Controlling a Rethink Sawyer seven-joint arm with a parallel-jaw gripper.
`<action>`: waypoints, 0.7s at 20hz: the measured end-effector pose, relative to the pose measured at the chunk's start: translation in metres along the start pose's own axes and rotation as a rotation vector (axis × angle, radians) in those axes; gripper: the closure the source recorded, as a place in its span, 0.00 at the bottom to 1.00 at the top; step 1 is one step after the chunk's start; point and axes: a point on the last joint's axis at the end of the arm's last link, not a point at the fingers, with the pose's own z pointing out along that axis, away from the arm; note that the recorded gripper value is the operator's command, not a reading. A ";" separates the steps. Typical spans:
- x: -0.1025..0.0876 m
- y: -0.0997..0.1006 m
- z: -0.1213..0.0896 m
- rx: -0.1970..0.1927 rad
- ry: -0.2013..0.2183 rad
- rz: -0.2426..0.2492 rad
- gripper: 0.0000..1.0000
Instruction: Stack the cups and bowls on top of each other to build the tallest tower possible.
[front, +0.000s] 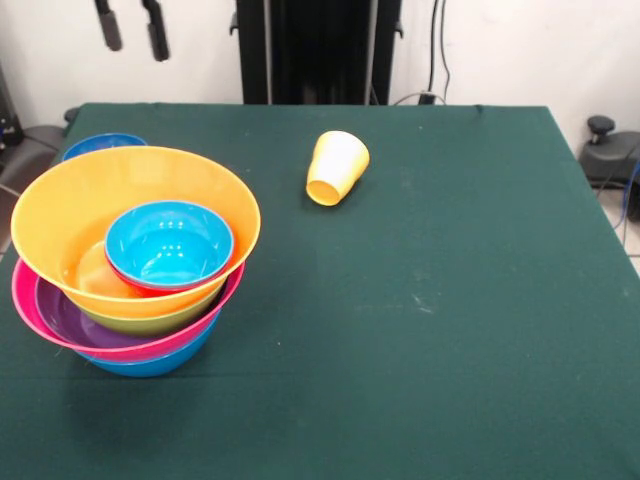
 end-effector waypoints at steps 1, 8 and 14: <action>0.001 -0.011 0.004 0.003 -0.012 0.004 0.00; 0.004 -0.048 0.038 0.013 -0.075 -0.020 0.00; 0.012 -0.060 0.079 -0.007 -0.083 -0.056 0.00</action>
